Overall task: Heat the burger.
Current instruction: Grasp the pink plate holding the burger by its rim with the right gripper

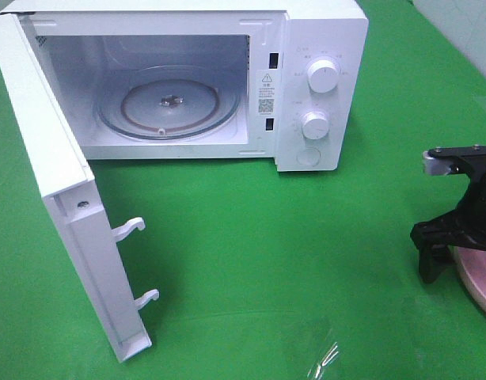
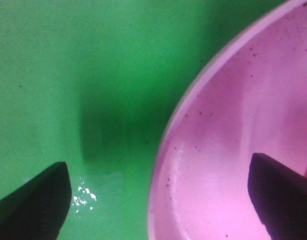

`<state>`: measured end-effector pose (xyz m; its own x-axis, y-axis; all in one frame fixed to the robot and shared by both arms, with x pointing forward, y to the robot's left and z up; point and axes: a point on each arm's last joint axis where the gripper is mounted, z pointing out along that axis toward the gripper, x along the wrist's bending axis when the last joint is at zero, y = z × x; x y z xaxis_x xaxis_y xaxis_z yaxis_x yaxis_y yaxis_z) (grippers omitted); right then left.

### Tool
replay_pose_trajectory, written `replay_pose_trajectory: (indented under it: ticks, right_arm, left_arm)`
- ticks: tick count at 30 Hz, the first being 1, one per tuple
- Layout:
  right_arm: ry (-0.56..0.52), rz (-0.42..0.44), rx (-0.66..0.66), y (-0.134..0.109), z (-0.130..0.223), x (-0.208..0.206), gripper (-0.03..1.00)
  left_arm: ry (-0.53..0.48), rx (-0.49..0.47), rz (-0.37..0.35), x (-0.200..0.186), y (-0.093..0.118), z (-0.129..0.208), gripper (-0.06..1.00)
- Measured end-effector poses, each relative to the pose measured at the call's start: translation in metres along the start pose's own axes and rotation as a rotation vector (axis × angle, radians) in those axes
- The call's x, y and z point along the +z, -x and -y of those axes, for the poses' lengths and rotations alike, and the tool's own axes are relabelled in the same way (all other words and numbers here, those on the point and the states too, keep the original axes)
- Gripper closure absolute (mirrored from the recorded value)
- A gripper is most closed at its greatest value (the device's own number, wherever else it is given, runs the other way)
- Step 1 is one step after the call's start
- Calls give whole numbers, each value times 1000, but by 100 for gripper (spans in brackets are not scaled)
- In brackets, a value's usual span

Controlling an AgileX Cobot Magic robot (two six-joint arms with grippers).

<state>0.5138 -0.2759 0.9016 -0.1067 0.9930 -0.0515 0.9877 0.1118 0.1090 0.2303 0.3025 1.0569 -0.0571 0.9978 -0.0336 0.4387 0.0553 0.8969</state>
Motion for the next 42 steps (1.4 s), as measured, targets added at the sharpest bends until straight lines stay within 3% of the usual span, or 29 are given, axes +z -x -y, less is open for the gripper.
replay_pose_trajectory:
  ticks: [9,14,17,18,20,21,22,23,24,25,26,28,42]
  right_arm:
    - [-37,7,11,0,0,19,10]
    - [-44,13,3,0,-1,21,19]
    - [-44,16,-2,1,-1,21,33]
    - [-44,16,-2,1,-1,21,33]
    - [-43,19,1,1,-1,21,48]
    - [-43,19,1,1,-1,21,48]
    - [-43,23,-3,2,-1,21,60]
    - [-43,23,-3,2,-1,21,60]
    - [-43,26,-1,2,-1,21,70]
    - [-43,26,-1,2,-1,21,70]
    - [-43,25,4,2,-2,19,79]
    - [-46,25,10,2,-2,19,85]
    - [-58,70,33,2,0,16,89]
  left_arm:
    - [0,0,0,0,0,0,-1]
    - [0,0,0,0,0,0,-1]
    - [0,0,0,0,0,0,-1]
    - [0,0,0,0,0,0,-1]
    - [0,0,0,0,0,0,-1]
    - [0,0,0,0,0,0,-1]
    - [0,0,0,0,0,0,-1]
    - [0,0,0,0,0,0,-1]
    - [0,0,0,0,0,0,-1]
    - [0,0,0,0,0,0,-1]
    - [0,0,0,0,0,0,-1]
    - [0,0,0,0,0,0,-1]
    - [0,0,0,0,0,0,-1]
